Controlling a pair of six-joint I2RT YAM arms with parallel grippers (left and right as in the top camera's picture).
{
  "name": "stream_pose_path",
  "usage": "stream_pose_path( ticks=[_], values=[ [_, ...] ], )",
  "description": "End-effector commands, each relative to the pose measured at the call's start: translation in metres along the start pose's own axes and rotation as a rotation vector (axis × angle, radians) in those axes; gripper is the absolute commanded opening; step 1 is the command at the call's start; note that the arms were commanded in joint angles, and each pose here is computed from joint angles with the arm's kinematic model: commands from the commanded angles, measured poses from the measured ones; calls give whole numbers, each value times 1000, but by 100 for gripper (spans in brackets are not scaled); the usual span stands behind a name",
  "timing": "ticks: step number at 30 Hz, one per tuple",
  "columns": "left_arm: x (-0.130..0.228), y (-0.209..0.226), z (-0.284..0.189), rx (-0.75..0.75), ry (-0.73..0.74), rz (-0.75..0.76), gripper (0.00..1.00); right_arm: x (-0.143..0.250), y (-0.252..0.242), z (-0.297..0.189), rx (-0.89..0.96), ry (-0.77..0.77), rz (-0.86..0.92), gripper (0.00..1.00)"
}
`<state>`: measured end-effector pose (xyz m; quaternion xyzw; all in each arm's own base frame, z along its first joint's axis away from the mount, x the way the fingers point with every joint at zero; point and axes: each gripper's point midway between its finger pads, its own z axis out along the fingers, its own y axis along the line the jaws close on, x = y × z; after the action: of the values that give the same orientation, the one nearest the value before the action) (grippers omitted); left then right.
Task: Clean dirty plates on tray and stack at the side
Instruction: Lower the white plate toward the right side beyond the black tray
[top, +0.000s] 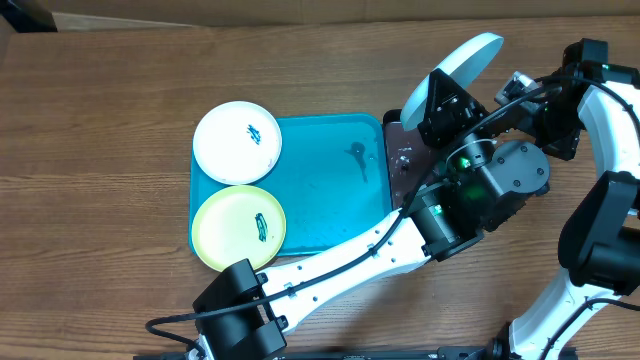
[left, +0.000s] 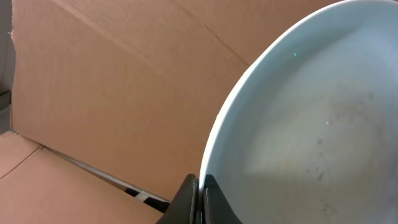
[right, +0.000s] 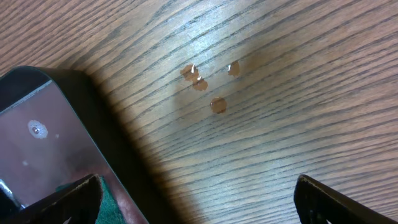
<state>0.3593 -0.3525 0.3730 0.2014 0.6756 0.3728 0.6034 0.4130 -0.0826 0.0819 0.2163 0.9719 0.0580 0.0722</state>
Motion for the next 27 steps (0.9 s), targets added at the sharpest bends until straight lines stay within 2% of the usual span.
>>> stream_pose_path(
  ticks=[1, 12, 16, 21, 25, 27],
  values=[
    [-4, 6, 0, -12, 6, -11, 4, -9, 4, -17, -6, -56, -8, 100],
    [-3, 7, 2, -15, 10, -26, 4, -9, 4, -17, -6, -56, -8, 100],
    [3, 2, -1, -19, 25, -108, 4, -9, 4, -17, -6, -56, -8, 100],
    [7, -17, -4, 42, 1, 95, 4, -9, 4, -17, -6, -56, -8, 100],
    [26, -5, 19, -29, 77, -160, 4, -9, 4, -17, -6, -56, -8, 100],
    [33, -14, 20, -1, 81, -165, 4, -9, 4, -17, -6, -56, -8, 100]
  ],
)
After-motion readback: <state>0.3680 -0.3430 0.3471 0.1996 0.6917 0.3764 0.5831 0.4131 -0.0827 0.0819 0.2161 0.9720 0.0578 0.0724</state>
